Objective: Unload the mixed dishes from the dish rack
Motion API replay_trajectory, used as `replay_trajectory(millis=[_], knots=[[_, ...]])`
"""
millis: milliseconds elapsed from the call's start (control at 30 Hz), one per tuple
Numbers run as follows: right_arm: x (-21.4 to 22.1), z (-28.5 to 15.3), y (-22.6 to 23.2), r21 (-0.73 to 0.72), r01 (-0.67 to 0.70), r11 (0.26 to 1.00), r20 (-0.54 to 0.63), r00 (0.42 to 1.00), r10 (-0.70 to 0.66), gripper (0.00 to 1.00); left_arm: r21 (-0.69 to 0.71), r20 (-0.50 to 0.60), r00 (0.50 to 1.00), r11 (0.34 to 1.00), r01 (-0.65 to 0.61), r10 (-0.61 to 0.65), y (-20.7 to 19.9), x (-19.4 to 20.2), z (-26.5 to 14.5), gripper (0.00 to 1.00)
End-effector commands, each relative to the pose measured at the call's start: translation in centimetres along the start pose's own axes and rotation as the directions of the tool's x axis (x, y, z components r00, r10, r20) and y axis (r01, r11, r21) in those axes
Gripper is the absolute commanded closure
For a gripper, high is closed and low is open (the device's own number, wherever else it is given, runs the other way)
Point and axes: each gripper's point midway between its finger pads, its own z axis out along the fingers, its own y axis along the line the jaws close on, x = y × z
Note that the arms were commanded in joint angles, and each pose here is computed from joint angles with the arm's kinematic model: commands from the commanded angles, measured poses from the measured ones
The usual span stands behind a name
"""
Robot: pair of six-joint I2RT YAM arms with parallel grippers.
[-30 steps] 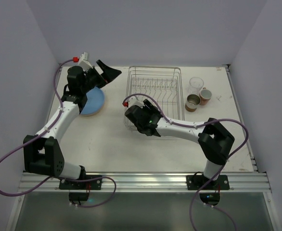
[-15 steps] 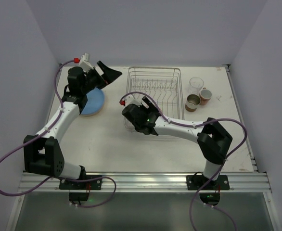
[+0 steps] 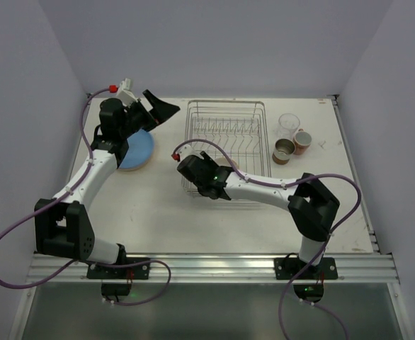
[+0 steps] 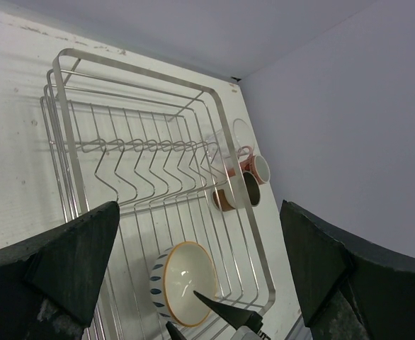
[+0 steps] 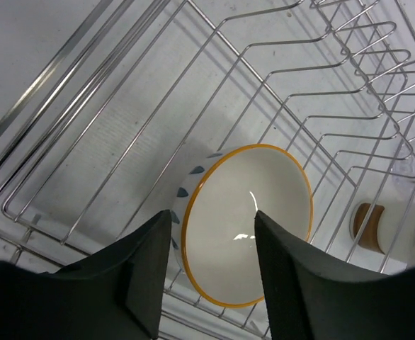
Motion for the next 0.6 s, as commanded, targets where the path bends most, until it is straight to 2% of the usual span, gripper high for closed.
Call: replay_trajectory(millis=[0,33,133,567], knots=[[0.5,-0.1,1.7,-0.075,0.022,0.997,-0.024,0.999,-0.024,0.50,0.050,0.009,1.000,0.998,-0.028,0.027,-1.4,-0.5,-0.8,0.00],[0.5,-0.1,2.0,-0.088,0.024,0.996,-0.026,0.999,-0.026,0.56,0.051,0.010,1.000,0.998,-0.030,0.030,-1.5,-0.6,-0.8,0.00],[0.5,0.0,2.8,-0.124,-0.020,0.992,-0.033,0.999,0.016,0.59,0.054,0.009,0.999,0.998,-0.033,0.032,-1.5,-0.6,-0.8,0.00],[0.3,0.7,2.6,-0.210,-0.158,0.965,-0.066,0.987,0.147,0.55,0.065,0.007,0.999,0.997,-0.033,0.033,-1.8,-0.7,-0.7,0.00]])
